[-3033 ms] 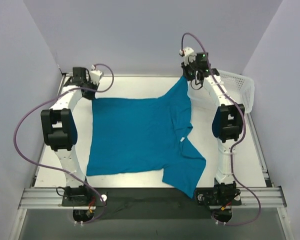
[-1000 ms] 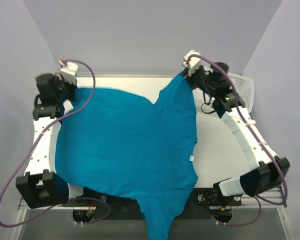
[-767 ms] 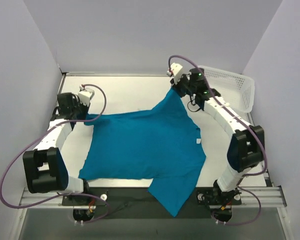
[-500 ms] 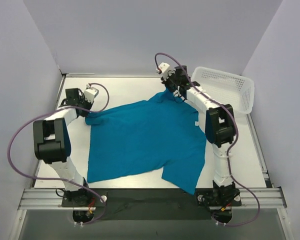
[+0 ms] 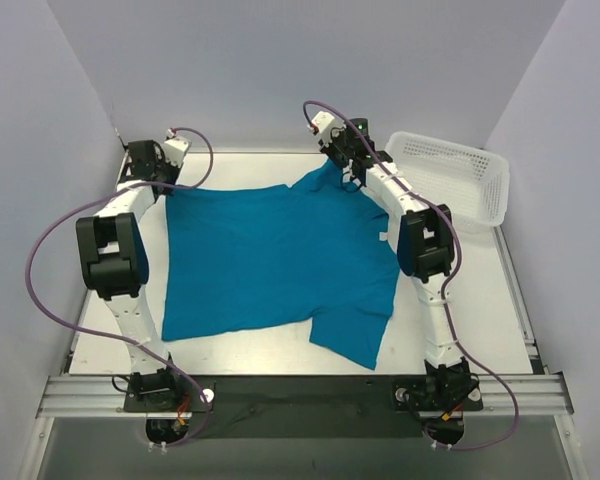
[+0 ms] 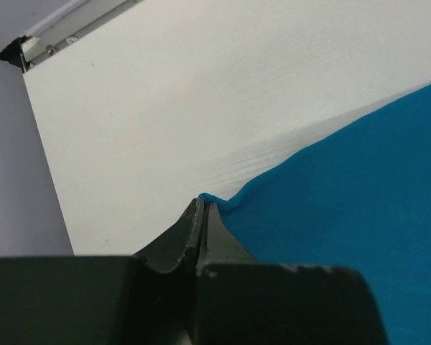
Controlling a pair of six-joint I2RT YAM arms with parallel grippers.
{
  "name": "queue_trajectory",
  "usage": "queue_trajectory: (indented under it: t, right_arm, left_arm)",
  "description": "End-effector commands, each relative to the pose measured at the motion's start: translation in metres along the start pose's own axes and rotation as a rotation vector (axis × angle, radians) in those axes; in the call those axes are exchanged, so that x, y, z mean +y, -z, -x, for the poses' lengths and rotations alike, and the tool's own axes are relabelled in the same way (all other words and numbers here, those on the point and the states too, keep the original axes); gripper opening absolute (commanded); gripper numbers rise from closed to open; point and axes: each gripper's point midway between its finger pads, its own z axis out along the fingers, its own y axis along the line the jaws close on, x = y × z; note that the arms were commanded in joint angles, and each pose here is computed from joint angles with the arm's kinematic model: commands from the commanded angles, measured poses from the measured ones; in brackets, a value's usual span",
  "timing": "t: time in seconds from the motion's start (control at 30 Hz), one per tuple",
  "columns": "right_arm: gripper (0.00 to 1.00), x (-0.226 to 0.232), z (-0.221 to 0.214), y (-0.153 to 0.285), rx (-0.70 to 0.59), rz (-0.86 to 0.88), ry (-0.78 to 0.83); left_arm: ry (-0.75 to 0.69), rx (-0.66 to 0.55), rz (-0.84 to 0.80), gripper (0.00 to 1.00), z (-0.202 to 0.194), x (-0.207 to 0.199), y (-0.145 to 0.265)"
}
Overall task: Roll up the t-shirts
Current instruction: Flatten out the T-shirt at the center of the board, then fold the T-shirt at the center of the board.
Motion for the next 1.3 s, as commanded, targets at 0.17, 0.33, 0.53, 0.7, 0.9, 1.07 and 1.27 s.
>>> queue_trajectory:
  t: [0.17, 0.33, 0.53, 0.7, 0.9, 1.07, 1.27]
  right_arm:
    - [0.0, -0.019, 0.005, -0.001, -0.015, -0.046, 0.029]
    - [0.0, -0.023, 0.007, -0.001, -0.028, -0.065, 0.015]
    - [0.0, -0.024, 0.025, 0.007, -0.076, -0.076, -0.036]
    - [0.0, -0.024, 0.041, 0.03, -0.087, -0.052, -0.056]
    - [0.0, -0.019, 0.036, 0.06, -0.049, -0.043, -0.074]
    - [0.0, -0.016, 0.038, 0.084, -0.035, -0.045, -0.088]
    - [0.0, -0.014, 0.038, 0.102, -0.023, -0.041, -0.093]
  left_arm:
    - [-0.042, -0.088, 0.257, 0.0, 0.056, 0.062, -0.019]
    - [-0.07, -0.114, 0.324, 0.0, 0.07, 0.08, -0.024]
    - [-0.064, -0.141, 0.269, 0.0, 0.091, 0.065, -0.012]
    - [-0.05, -0.128, 0.107, 0.0, 0.087, 0.033, 0.003]
    - [-0.064, -0.097, 0.072, 0.0, 0.065, 0.023, 0.017]
    - [-0.06, -0.102, 0.081, 0.0, 0.059, 0.033, 0.032]
    - [-0.072, -0.099, 0.054, 0.0, 0.052, 0.032, 0.04]
